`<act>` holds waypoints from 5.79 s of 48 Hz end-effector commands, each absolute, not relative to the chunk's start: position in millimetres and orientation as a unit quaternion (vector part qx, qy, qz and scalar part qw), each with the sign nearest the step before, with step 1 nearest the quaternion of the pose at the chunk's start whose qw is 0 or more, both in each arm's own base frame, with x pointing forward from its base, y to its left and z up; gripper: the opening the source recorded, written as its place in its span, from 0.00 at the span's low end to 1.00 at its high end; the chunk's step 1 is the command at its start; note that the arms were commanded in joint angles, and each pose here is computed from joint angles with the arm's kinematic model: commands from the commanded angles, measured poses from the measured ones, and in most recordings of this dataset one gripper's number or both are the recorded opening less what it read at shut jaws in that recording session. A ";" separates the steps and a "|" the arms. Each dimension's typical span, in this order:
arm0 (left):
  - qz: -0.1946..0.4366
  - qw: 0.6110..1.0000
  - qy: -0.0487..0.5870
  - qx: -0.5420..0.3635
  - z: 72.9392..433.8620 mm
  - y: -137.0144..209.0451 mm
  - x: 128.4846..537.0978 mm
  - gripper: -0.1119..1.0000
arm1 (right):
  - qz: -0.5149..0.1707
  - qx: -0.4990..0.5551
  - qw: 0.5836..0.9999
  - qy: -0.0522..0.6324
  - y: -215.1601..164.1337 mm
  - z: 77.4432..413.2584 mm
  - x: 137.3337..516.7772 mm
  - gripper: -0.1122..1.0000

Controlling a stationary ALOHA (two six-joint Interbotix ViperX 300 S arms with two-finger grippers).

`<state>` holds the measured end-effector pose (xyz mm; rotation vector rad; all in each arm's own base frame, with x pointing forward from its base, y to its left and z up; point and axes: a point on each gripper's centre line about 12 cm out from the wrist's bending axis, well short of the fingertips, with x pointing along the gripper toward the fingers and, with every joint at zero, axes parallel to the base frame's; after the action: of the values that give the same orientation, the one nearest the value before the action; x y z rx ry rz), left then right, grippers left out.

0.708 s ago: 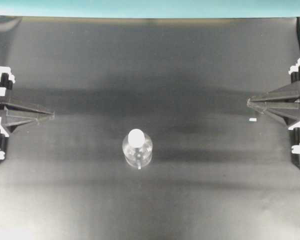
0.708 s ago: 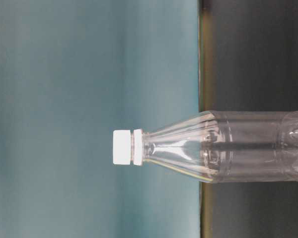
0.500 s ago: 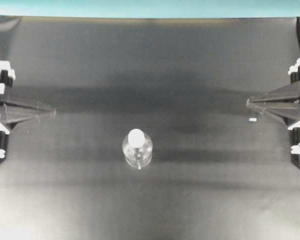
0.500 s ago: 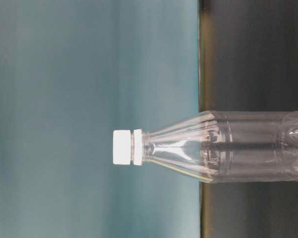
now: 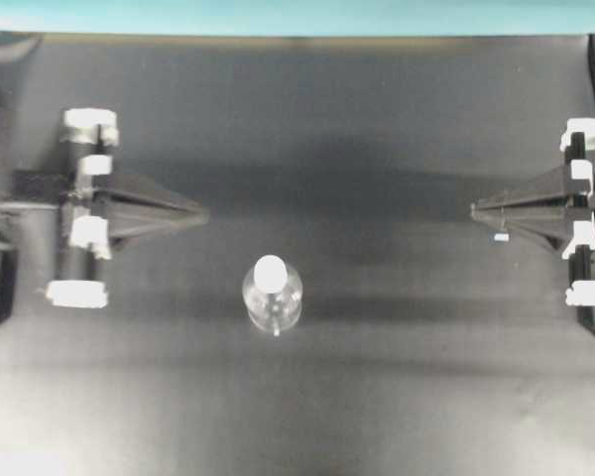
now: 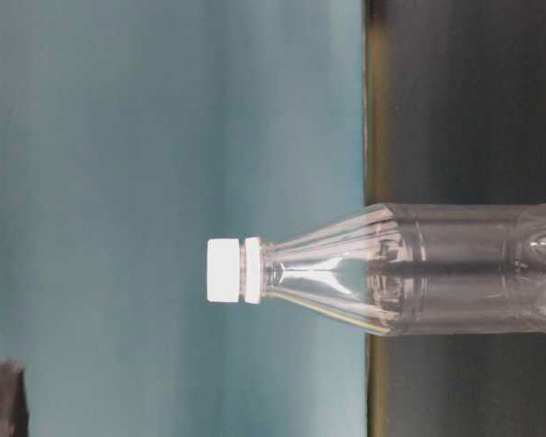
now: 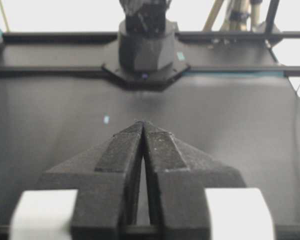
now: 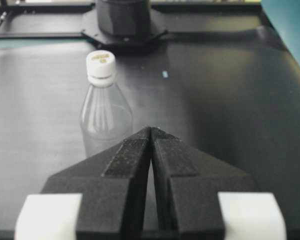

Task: Open the bottle cap by holding the bottle with the left arm and twisting the cap with the right arm.
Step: 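Move the left gripper to the clear bottle and close around its body, then hold the bottle steady with the left gripper, then swing the right gripper over the bottle and close on the white cap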

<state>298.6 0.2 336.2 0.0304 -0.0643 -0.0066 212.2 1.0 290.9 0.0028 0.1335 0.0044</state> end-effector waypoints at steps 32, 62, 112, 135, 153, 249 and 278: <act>-0.036 0.997 -0.065 -0.024 269.5 -17.8 367.9 0.96 | -0.003 0.063 0.996 0.067 0.5 303.9 207.6 0.10; -0.041 0.998 0.032 -0.025 189.5 -23.5 376.6 0.96 | -0.004 0.130 0.988 0.086 2.9 298.3 209.3 0.10; -0.038 0.987 0.143 -0.060 93.7 -27.6 377.0 0.96 | -0.003 0.148 0.984 0.104 5.0 290.3 213.5 0.10; -0.039 0.981 0.178 -0.058 86.0 -30.7 375.8 0.96 | -0.001 0.148 0.983 0.107 6.3 289.0 212.9 0.10; -0.039 0.979 0.193 -0.048 83.2 -30.0 374.9 0.82 | 0.010 0.147 0.973 0.176 15.7 274.7 220.5 0.10; -0.042 0.978 0.201 -0.029 82.2 -30.5 376.1 0.82 | -0.020 0.112 0.813 0.571 42.6 294.6 473.5 0.82; -0.040 0.978 0.201 -0.028 81.9 -28.8 376.7 0.82 | -0.001 0.126 0.807 0.576 49.0 292.6 472.2 0.74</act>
<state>376.8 -27.6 85.6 -0.0581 0.3868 -0.0784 472.0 44.8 289.3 0.2798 1.2437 -0.0197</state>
